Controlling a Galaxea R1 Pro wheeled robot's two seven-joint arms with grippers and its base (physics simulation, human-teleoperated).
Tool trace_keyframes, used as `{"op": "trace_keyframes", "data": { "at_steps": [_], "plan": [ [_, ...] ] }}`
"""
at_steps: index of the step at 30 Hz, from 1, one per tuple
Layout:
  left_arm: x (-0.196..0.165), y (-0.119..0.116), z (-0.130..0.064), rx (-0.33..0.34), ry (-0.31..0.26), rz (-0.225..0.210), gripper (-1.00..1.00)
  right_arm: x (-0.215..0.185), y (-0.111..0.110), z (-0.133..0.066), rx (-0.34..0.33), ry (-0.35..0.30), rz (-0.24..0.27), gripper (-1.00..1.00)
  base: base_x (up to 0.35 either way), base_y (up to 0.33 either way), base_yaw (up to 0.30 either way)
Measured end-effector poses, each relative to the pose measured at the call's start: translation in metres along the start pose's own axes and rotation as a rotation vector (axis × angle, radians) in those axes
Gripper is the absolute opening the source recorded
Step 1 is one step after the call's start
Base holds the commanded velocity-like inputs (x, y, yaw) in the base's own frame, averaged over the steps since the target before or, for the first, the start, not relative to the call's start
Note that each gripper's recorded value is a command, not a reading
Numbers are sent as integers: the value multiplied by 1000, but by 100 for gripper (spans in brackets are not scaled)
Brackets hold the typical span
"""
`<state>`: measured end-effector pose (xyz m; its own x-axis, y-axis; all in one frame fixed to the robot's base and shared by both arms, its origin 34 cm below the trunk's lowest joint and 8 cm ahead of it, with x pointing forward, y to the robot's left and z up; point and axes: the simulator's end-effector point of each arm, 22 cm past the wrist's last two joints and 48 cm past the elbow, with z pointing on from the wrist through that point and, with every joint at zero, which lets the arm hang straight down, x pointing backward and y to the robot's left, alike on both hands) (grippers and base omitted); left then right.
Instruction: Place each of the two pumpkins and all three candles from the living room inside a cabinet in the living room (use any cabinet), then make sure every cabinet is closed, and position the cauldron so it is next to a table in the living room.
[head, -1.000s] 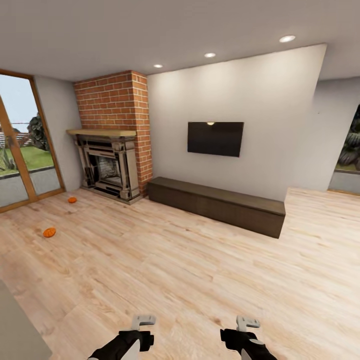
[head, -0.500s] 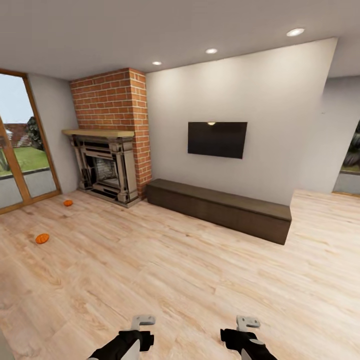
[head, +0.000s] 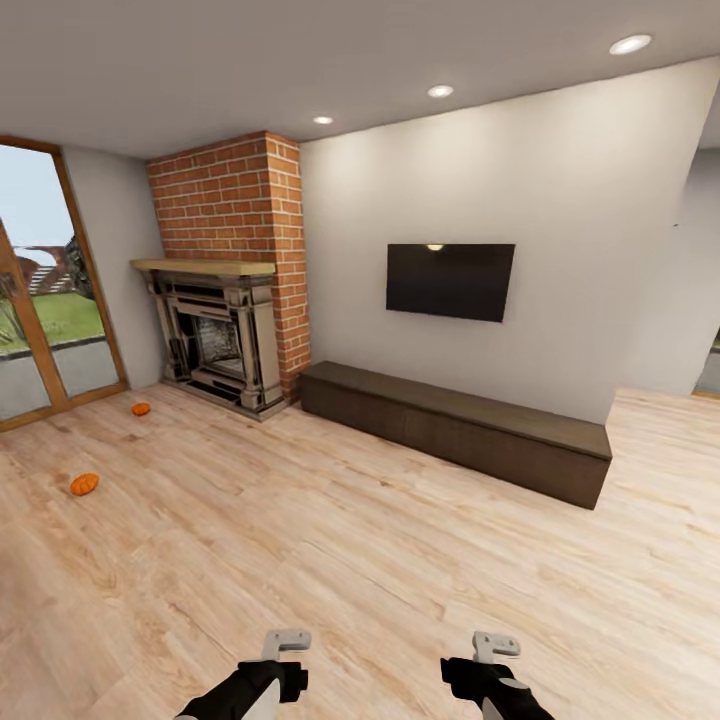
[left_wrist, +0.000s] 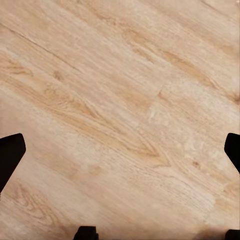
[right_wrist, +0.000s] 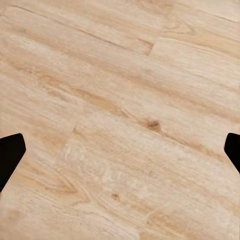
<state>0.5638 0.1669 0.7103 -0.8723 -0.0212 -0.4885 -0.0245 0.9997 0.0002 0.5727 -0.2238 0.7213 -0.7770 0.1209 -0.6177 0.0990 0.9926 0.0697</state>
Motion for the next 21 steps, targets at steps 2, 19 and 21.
{"op": "trace_keyframes", "data": {
  "at_steps": [2,19,21],
  "plan": [
    [0,0,0,0,0,0,100,0,1,0,-1,1,0,100,335,0,6],
    [0,0,0,0,-1,0,100,0,1,0,-3,0,0,100,334,-37,90],
    [0,0,0,0,-1,0,100,0,1,0,-2,0,0,100,324,-124,129]
  ]
}}
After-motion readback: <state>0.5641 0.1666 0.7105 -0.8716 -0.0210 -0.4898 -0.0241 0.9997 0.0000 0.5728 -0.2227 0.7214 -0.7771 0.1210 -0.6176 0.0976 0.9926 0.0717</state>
